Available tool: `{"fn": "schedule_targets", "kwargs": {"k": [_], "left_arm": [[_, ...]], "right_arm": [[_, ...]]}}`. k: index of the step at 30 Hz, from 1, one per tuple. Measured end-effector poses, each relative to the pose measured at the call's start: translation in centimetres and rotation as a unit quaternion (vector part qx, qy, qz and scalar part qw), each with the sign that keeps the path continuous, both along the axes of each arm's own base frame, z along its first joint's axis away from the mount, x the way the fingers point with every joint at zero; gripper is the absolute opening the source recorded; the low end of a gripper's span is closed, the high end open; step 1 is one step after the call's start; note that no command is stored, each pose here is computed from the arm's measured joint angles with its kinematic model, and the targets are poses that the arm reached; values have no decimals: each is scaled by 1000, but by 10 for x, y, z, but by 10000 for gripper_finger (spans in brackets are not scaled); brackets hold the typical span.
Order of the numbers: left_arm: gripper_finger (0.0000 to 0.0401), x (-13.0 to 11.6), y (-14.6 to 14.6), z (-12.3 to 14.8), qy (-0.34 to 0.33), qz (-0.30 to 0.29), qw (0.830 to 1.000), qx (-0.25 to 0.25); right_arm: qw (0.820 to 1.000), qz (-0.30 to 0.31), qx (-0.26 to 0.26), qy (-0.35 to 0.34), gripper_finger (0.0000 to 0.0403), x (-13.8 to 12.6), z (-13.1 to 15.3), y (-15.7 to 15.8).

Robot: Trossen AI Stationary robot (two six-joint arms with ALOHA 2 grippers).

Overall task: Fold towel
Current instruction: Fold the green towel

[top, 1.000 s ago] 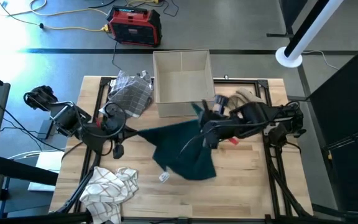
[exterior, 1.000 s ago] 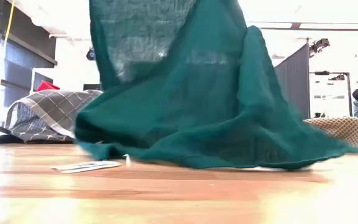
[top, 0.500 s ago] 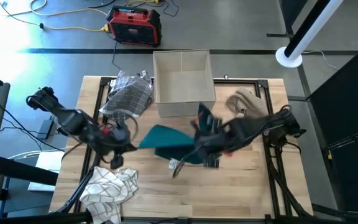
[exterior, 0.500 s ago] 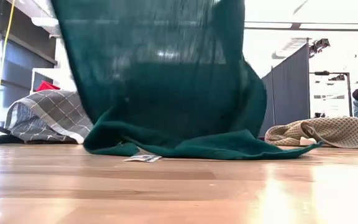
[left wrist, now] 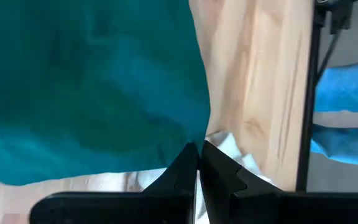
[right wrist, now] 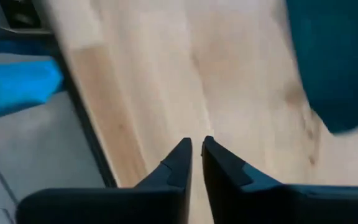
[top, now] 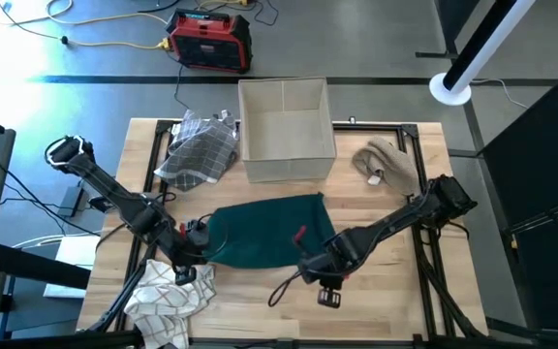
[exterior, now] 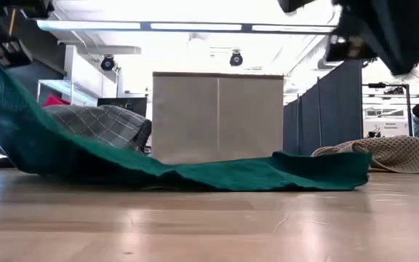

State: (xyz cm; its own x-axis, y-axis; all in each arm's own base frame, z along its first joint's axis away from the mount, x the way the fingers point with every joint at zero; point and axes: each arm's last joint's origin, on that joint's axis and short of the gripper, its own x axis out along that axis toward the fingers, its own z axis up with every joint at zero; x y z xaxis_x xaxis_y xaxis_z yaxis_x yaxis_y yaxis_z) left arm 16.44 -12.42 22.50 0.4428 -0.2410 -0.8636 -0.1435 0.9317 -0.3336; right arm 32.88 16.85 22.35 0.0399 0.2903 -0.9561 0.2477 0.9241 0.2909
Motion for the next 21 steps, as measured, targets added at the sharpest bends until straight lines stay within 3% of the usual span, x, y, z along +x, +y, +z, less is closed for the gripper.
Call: {"fn": "schedule_targets", "kwargs": {"k": [4,9,15,21], "left_arm": [[0,1,-1,1,-8,-7,1000,-2],[0,1,-1,1,-10,-8,1000,-1],[0,5,-5,5,-42,1,999,-20],[0,8,-5,7,-71,21,997,-6]], "right_arm": [[998,28,-29,41,65,-9,13,-5],[983,153,-94,21,80,-11,32,-13],[922,369,-120,19,81,-19,30,-16],[854,486,-185,13,104,-21,3,-23]]}}
